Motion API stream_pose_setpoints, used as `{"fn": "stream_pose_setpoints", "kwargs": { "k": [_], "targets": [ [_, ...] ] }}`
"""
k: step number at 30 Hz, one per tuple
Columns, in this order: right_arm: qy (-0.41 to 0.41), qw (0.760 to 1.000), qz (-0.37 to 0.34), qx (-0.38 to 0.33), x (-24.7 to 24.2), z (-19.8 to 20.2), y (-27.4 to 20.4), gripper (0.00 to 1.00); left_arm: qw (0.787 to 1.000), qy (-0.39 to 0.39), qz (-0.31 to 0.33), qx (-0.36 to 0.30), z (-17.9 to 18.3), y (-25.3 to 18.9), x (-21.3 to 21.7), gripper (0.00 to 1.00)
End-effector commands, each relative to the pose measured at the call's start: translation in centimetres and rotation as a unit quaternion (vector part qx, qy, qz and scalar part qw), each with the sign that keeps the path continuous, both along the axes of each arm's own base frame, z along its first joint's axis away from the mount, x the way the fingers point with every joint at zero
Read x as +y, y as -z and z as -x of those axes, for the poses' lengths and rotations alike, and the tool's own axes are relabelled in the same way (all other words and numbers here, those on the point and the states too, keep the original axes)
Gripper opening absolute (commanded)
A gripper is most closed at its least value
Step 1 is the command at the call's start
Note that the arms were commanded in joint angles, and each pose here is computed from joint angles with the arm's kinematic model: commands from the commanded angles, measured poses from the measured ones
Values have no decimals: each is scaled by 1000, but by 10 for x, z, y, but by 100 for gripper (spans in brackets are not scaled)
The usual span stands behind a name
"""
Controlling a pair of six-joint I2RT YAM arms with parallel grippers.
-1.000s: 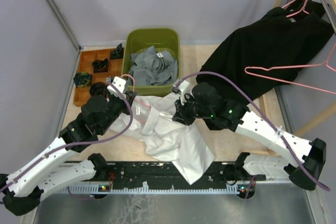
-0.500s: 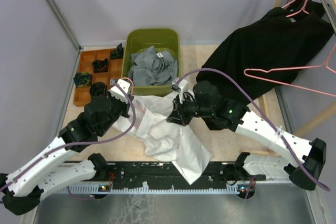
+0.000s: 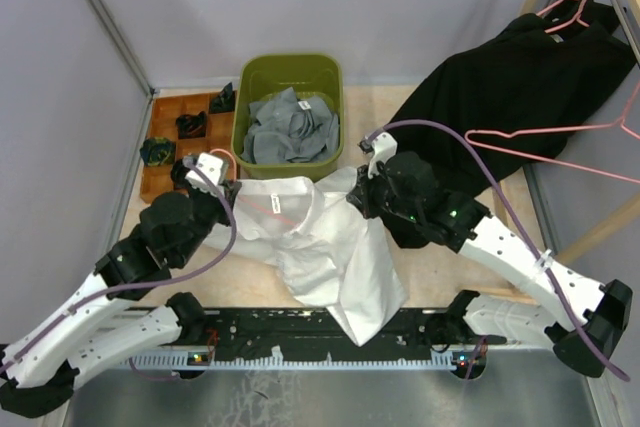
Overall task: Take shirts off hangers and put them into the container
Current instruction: Remove the shirt from the hanger.
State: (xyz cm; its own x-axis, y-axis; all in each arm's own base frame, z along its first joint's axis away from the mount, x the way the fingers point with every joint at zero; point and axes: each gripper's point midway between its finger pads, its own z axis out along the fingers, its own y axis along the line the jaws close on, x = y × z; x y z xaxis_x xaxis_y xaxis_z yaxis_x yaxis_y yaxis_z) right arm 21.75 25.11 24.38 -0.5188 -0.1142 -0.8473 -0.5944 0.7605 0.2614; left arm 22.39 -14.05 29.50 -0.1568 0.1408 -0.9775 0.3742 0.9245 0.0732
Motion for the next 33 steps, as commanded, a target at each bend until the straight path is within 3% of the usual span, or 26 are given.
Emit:
{"fn": "stream_pose_setpoints", "kwargs": {
  "k": [1, 4, 5, 10, 15, 18, 24, 33],
  "targets": [
    [53, 998, 26, -6, -24, -11, 15, 0, 996, -57, 64, -34, 2, -27, 24, 0],
    [44, 999, 12, 1, -19, -7, 19, 3, 994, -49, 86, -42, 4, -32, 22, 0],
    [43, 999, 9, 6, -18, -6, 18, 13, 994, -47, 89, -42, 3, -33, 21, 0],
    [5, 999, -41, -9, -3, 1, -28, 45, 995, -53, 76, -25, -1, -28, 16, 0],
    [-40, 989, -139, -38, 16, 14, -83, 62, 996, -55, 67, -15, -6, -24, 11, 0],
    [-84, 985, -150, -19, 34, 25, -87, 67, 996, -51, 66, -11, -7, -22, 6, 0],
    [-167, 982, -92, 9, 81, 51, -54, 72, 997, -39, 70, -8, -8, -22, 0, 0],
    [-116, 992, -27, 38, 89, 28, -8, 74, 997, -16, 80, -9, -3, -24, -6, 0]
  ]
}}
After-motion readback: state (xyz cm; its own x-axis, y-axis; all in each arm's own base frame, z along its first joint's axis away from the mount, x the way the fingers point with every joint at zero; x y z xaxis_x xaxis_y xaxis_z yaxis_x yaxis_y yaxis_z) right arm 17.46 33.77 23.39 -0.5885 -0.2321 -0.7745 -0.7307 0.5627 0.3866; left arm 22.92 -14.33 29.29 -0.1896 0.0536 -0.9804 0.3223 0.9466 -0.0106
